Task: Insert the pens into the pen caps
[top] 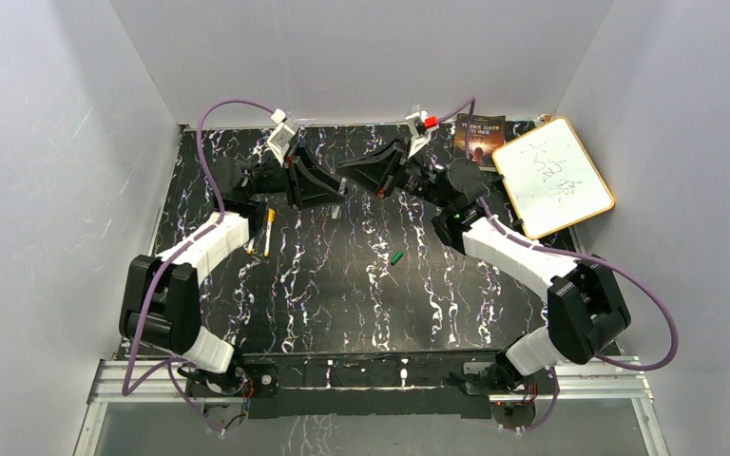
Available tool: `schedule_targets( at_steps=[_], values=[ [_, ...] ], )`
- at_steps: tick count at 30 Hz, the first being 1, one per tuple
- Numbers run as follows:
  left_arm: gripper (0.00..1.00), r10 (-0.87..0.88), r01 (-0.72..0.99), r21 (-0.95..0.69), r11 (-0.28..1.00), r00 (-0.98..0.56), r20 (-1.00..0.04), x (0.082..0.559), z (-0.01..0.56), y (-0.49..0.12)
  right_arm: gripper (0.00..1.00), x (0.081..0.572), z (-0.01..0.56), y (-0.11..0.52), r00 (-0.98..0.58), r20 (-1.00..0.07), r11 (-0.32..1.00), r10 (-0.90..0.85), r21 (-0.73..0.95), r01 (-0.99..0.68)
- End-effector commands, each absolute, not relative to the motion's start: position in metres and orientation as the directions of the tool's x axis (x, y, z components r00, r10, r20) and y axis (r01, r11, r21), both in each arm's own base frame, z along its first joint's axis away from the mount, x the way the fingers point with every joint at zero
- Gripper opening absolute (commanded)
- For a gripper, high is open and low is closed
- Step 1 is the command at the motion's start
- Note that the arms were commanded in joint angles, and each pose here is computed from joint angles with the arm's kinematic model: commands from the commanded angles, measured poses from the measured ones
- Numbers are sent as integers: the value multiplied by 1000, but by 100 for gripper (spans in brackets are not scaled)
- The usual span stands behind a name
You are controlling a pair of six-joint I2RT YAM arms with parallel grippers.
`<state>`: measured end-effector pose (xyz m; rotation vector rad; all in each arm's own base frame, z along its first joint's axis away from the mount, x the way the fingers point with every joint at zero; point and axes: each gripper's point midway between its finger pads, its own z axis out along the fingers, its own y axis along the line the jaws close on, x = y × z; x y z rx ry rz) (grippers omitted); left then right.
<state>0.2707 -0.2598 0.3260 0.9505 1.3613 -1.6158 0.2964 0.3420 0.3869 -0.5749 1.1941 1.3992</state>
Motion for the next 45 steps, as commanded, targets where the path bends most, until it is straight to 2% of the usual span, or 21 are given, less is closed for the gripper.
schedule_targets(
  at_steps=[1,3,10,12,13,14,15,20,21,23,24,26,28,29,31,34,37,39,40,42,45],
  values=[
    [37,-132,940,-327,-94,-337,-932,268,337,-257,0,288,428,330,-136,-849,162,511,250,-955],
    [35,-132,940,-327,-98,-338,-932,268,336,-258,0,288,427,330,-141,-846,157,514,254,-954],
    [18,-131,934,-339,-117,-353,-927,266,335,-260,0,289,426,331,-152,-842,145,517,261,-954],
    [17,-129,932,-342,-123,-357,-925,265,335,-261,0,290,425,332,-154,-843,143,516,262,-954],
    [18,-129,931,-344,-125,-359,-924,265,335,-261,0,291,423,333,-159,-843,143,513,266,-953],
    [31,-132,930,-344,-128,-360,-924,265,336,-262,0,290,422,334,-164,-843,136,512,269,-954],
    [33,-129,930,-344,-133,-360,-924,264,336,-262,0,291,421,334,-166,-842,134,513,270,-954],
    [34,-125,927,-347,-143,-364,-923,263,336,-264,0,292,418,337,-177,-846,123,504,273,-954],
    [32,-128,927,-347,-142,-365,-922,263,336,-265,0,292,416,338,-181,-846,122,501,276,-953],
    [13,-136,928,-347,-139,-365,-921,264,338,-265,0,292,416,337,-182,-846,122,501,278,-953],
    [0,-135,928,-345,-140,-363,-922,264,337,-265,0,292,416,337,-182,-846,124,501,279,-952],
    [0,-139,931,-336,-141,-355,-925,263,338,-264,0,291,416,337,-181,-848,123,498,276,-953],
    [0,-141,933,-333,-134,-351,-926,264,337,-264,21,296,415,330,-165,-841,169,515,289,-942],
    [0,-139,933,-336,-129,-352,-925,265,336,-264,38,299,418,323,-146,-836,206,529,293,-934],
    [0,-134,929,-354,-105,-366,-921,270,332,-265,51,308,419,307,-109,-834,283,540,302,-910],
    [0,-128,922,-385,-47,-387,-913,280,323,-265,53,322,421,273,-67,-815,409,576,358,-839],
    [0,-105,900,-434,40,-428,-898,296,307,-265,38,336,410,243,-83,-826,530,558,432,-730],
    [0,-93,860,-480,174,-471,-878,319,293,-264,42,341,390,234,-117,-873,587,473,411,-698],
    [0,-66,836,-492,244,-492,-868,328,280,-261,46,342,375,234,-139,-908,622,396,377,-686],
    [0,-37,793,-448,413,-477,-878,352,263,-249,46,348,330,229,-264,-921,696,286,389,-603],
    [0,6,739,-396,546,-476,-879,368,249,-235,42,341,266,219,-414,-892,759,182,395,-518]
  ],
)
